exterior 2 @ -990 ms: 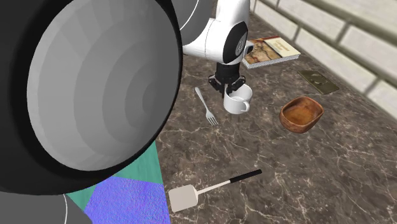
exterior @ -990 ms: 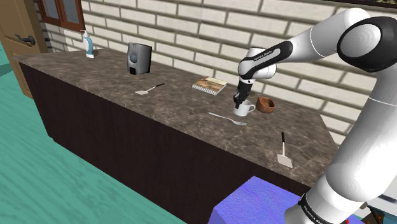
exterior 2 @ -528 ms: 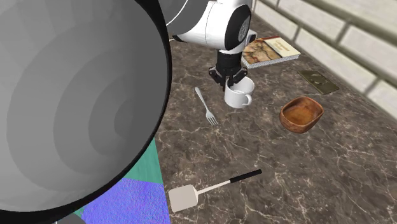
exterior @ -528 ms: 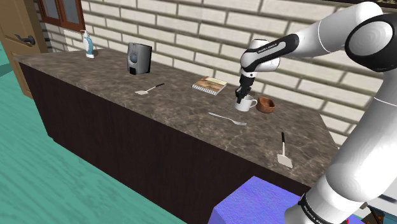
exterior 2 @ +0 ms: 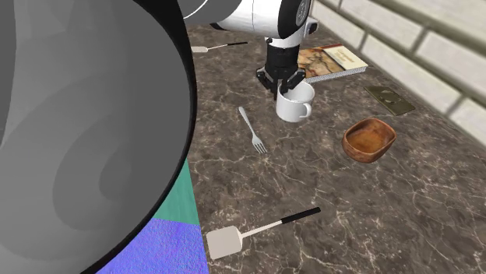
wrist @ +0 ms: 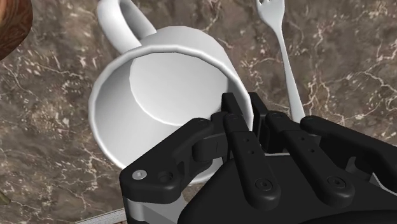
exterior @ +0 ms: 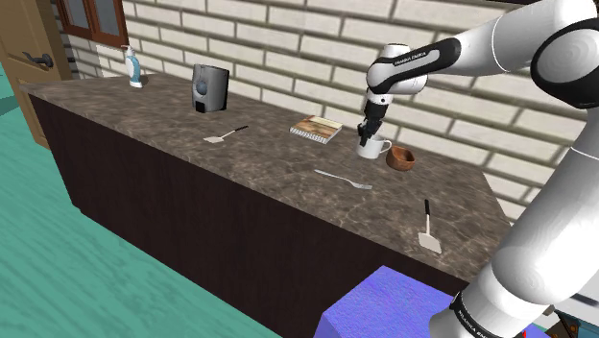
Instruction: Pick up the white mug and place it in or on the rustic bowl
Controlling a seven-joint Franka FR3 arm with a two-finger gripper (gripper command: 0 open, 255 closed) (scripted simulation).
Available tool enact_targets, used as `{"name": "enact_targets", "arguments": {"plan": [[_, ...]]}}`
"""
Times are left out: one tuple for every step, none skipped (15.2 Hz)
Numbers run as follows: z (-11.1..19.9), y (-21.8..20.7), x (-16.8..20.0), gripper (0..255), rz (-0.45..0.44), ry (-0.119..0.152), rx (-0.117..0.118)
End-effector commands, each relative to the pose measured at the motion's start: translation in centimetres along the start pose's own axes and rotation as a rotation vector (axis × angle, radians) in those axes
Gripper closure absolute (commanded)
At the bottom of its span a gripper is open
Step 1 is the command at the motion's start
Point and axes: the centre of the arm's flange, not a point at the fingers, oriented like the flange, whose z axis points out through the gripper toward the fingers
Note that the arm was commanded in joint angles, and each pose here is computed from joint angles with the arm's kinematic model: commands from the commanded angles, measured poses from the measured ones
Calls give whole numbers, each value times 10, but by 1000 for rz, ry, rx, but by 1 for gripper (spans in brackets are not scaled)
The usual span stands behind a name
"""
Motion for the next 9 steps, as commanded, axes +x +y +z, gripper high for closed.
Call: {"name": "enact_targets", "arguments": {"plan": [[-11, 1, 0, 255, 0, 0, 0], [-16, 1, 0, 255, 0, 0, 0], [-21, 2, 0, 255, 0, 0, 0], [-26, 2, 0, 255, 0, 0, 0], [-32, 2, 1, 255, 0, 0, 0], [-37, 2, 1, 255, 0, 0, 0], [-42, 3, 1, 255, 0, 0, 0], [-48, 3, 1, 255, 0, 0, 0], [-53, 3, 2, 255, 0, 0, 0]]}}
